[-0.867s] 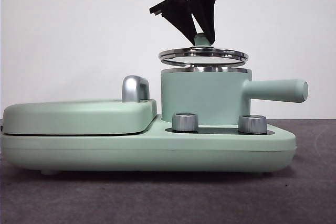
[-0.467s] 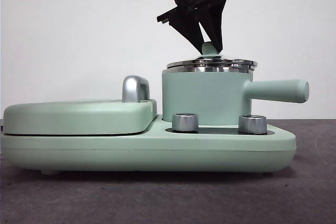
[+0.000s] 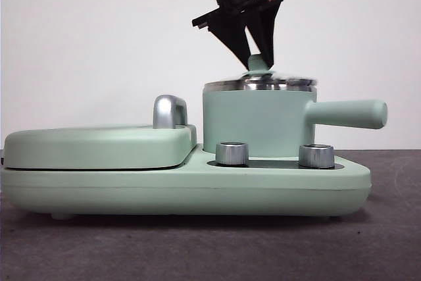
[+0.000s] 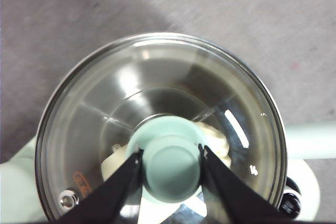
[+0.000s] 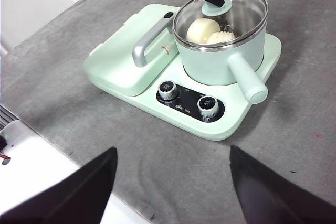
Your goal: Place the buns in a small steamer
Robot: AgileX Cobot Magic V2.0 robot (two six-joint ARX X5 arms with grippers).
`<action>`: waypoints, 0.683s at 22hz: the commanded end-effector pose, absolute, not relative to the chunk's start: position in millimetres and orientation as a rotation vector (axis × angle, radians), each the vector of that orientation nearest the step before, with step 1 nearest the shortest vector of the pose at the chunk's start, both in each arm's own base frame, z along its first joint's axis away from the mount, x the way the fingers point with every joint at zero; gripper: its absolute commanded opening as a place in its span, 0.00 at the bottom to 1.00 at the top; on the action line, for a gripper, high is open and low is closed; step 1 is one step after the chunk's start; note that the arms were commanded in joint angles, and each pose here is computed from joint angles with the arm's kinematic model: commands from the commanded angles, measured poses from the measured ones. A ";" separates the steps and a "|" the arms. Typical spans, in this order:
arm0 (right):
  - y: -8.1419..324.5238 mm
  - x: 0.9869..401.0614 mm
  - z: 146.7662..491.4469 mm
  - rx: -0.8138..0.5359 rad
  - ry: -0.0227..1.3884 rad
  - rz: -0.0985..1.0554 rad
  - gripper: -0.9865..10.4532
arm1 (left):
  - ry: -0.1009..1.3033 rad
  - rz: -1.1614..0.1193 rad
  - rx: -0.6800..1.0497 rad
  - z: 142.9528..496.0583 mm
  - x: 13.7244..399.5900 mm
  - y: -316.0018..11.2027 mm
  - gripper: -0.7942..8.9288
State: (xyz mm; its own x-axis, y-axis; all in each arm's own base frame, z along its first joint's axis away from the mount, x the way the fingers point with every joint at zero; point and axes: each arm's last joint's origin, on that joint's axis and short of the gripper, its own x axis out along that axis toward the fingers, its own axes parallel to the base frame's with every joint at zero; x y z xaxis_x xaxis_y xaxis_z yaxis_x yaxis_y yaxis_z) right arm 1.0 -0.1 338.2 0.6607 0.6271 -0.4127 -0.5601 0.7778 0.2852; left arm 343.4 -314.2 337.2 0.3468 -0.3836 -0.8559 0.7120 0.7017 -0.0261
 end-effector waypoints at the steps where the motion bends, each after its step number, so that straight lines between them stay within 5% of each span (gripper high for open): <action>1: -0.6 0.5 341.7 0.146 0.503 0.686 0.38 | 1.005 -0.720 0.405 321.5 349.4 -322.5 0.10; 5: -0.6 0.5 341.7 0.146 0.503 0.686 0.38 | 0.994 -0.723 0.378 322.3 349.4 -325.1 0.18; 8: -0.6 0.5 341.7 0.146 0.503 0.686 0.38 | 0.994 -0.708 0.347 326.7 348.5 -324.2 0.60; 9: -0.6 0.5 341.7 0.146 0.503 0.686 0.38 | 0.989 -0.705 0.338 333.2 346.5 -321.9 0.66; 15: -0.6 0.5 341.7 0.146 0.503 0.686 0.38 | 0.882 -0.697 0.240 424.5 300.4 -277.6 0.67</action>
State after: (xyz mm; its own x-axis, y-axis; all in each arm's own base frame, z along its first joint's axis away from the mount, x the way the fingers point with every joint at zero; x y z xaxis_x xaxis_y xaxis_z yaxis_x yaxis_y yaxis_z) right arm 1.0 0.0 338.3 0.6608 0.6267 -0.4130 -0.5595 0.7781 0.2854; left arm 308.7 -282.2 410.6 0.4141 -0.4401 -0.7967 0.6547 0.7521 -0.0752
